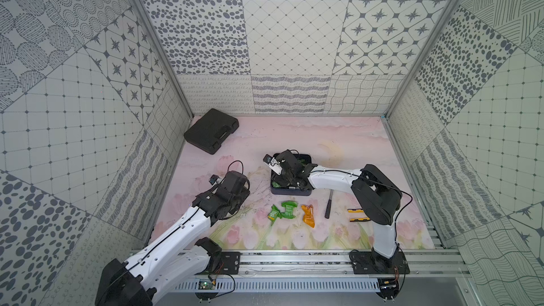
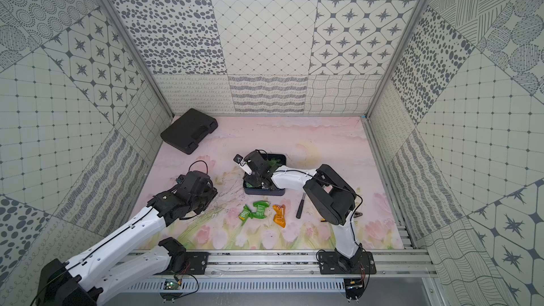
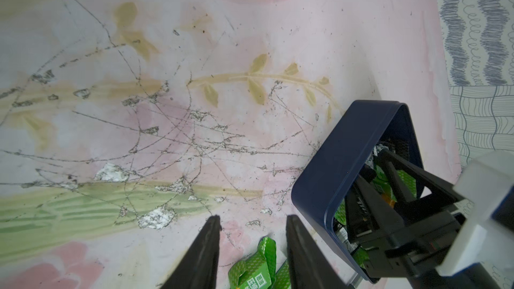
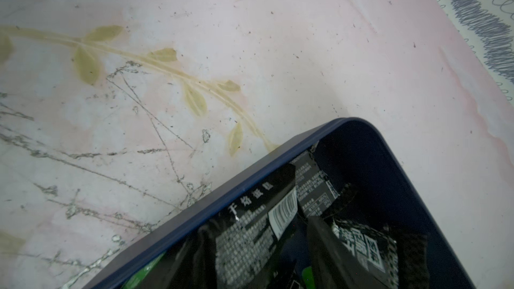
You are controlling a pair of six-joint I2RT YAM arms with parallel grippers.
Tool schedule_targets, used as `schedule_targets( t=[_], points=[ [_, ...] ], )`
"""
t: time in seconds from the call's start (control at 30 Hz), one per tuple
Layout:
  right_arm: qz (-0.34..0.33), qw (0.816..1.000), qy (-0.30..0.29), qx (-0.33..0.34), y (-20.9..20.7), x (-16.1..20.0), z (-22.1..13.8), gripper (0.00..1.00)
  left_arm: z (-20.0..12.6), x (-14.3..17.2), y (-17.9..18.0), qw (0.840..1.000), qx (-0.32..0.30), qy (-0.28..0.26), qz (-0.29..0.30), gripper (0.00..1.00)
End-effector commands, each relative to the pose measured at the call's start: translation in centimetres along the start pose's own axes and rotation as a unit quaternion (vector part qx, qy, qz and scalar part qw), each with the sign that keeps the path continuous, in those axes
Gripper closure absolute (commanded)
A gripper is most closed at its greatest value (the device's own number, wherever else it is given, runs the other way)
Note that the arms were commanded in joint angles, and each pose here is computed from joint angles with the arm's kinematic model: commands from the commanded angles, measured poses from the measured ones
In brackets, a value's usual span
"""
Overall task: Take the cookies out of the storage box
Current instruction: Pick up the cookie from the storage box.
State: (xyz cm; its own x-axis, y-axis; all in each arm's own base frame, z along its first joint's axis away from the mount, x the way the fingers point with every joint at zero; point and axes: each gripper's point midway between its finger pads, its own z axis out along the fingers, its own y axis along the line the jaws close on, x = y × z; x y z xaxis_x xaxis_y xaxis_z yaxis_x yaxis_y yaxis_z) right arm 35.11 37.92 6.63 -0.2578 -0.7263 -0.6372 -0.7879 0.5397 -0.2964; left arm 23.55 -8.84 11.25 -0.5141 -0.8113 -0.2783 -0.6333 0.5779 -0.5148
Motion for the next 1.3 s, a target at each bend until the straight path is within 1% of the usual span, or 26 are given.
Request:
schedule_targets(
  t=[0.0,0.33,0.5,0.7,0.87,0.93,1.07,1.13,1.27],
  points=[
    [0.005,1.000,-0.018,0.018,-0.6,-1.3,0.2,0.40,-0.1,-0.5,0.6,1.000,-0.015,-0.007,-0.011,0.58],
    [0.018,0.999,-0.024,0.022,-0.8,-1.5,-0.5,0.61,-0.2,-0.5,0.8,1.000,-0.014,-0.004,-0.013,0.60],
    [0.022,0.999,-0.036,0.023,-1.0,-2.0,-1.4,0.69,-0.4,-0.3,0.9,1.000,-0.012,0.001,-0.017,0.61],
    [0.030,0.998,-0.051,0.034,-1.8,-2.8,-3.2,0.72,-0.6,-0.3,1.0,1.000,-0.008,0.001,-0.023,0.61],
    [0.026,0.996,-0.067,0.053,-2.9,-3.6,-6.1,0.74,-1.1,-0.8,1.1,1.000,-0.008,-0.010,-0.027,0.61],
    [0.014,0.995,-0.076,0.057,-2.8,-4.0,-7.6,0.74,-1.2,-1.1,1.4,0.999,-0.011,-0.014,-0.034,0.61],
    [-0.028,0.994,-0.093,0.046,-0.9,-4.9,-10.2,0.74,-1.6,-1.6,2.1,0.998,-0.023,-0.022,-0.051,0.62],
    [-0.057,0.992,-0.104,0.028,1.3,-5.4,-11.4,0.74,-2.0,-2.0,2.7,0.997,-0.033,-0.032,-0.060,0.62],
    [-0.121,0.985,-0.124,-0.024,7.2,-5.5,-13.2,0.74,-3.1,-2.8,4.0,0.994,-0.047,-0.059,-0.080,0.63]
  ],
)
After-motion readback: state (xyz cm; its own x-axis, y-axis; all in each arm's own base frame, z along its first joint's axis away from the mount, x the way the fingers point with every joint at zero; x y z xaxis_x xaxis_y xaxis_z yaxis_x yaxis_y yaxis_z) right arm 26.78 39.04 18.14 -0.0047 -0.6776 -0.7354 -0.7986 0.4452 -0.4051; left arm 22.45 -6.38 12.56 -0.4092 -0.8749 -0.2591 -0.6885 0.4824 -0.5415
